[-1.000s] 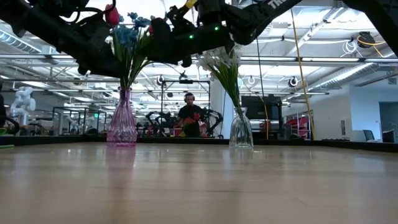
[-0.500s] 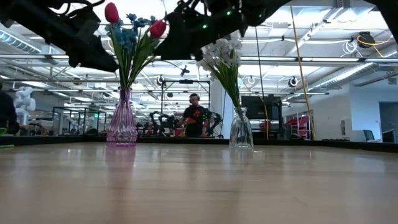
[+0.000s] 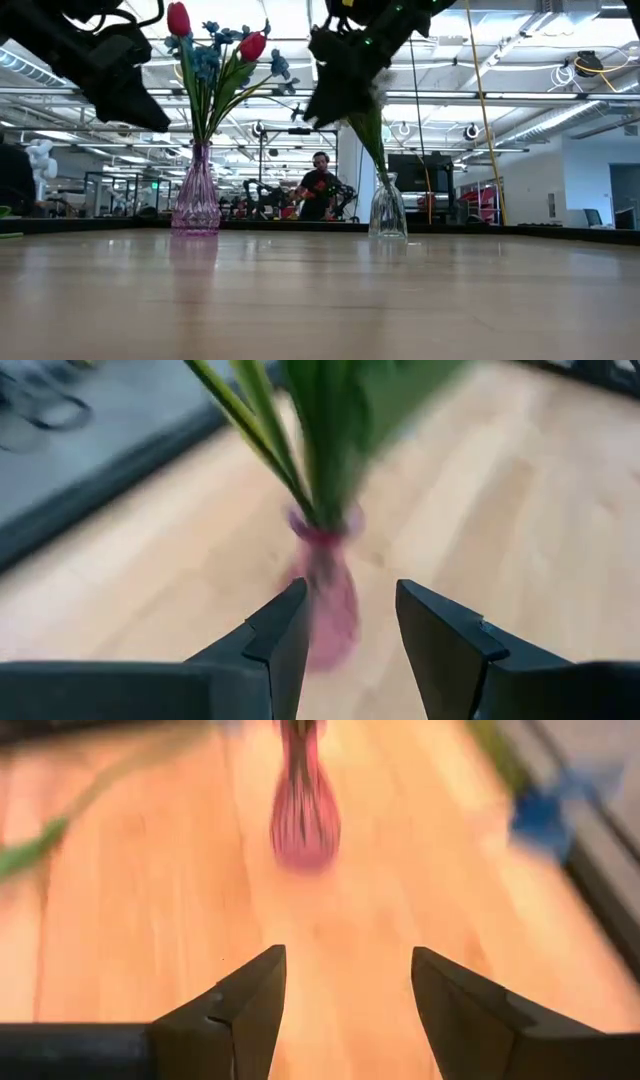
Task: Sort flowers into vase by color
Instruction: Put the white tulip into the transparent vase
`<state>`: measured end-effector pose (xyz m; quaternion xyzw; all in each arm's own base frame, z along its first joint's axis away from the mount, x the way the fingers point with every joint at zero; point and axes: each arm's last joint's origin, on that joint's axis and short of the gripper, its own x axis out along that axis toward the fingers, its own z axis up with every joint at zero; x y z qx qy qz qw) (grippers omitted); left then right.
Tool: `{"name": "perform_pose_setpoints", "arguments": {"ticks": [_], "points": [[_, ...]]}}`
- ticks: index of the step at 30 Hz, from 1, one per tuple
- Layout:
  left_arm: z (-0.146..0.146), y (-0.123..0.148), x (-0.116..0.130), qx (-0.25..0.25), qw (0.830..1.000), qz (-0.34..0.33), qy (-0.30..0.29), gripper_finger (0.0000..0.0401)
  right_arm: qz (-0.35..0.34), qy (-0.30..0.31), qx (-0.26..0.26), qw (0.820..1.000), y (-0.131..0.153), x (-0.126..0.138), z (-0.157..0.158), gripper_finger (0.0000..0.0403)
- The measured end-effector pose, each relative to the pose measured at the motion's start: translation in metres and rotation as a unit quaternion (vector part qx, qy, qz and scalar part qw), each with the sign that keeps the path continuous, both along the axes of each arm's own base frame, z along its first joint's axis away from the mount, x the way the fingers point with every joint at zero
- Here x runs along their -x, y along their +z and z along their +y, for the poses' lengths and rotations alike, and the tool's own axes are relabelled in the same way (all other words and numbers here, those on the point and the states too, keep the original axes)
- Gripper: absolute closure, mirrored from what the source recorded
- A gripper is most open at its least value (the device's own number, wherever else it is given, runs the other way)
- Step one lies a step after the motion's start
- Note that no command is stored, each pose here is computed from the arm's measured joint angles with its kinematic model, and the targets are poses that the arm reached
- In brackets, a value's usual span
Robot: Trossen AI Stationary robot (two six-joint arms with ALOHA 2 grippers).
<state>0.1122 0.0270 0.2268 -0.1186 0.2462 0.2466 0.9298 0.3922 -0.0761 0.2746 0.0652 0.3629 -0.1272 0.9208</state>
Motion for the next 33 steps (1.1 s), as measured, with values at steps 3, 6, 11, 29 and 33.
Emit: {"name": "perform_pose_setpoints", "arguments": {"ticks": [3, 6, 11, 29, 33], "points": [[-0.004, -0.005, 0.002, 0.031, 0.999, 0.021, -0.039, 0.0244, 0.051, -0.009, -0.019, 0.998, -0.007, 0.008, 0.001, 0.0195], [-0.008, -0.009, 0.001, 0.062, 0.997, 0.038, -0.038, 0.0244, 0.08, -0.018, -0.034, 0.996, -0.011, 0.012, 0.004, 0.0195], [-0.018, -0.017, -0.006, 0.091, 0.989, 0.079, -0.084, 0.0245, 0.089, -0.023, -0.047, 0.995, -0.016, 0.01, 0.011, 0.0195], [-0.062, 0.017, -0.023, 0.123, 0.919, 0.285, -0.245, 0.0245, 0.158, -0.105, -0.141, 0.972, -0.025, 0.02, 0.055, 0.0195], [-0.08, 0.018, -0.032, 0.109, 0.893, 0.333, -0.284, 0.0258, 0.214, -0.139, -0.161, 0.953, -0.029, 0.031, 0.073, 0.0195]]}}
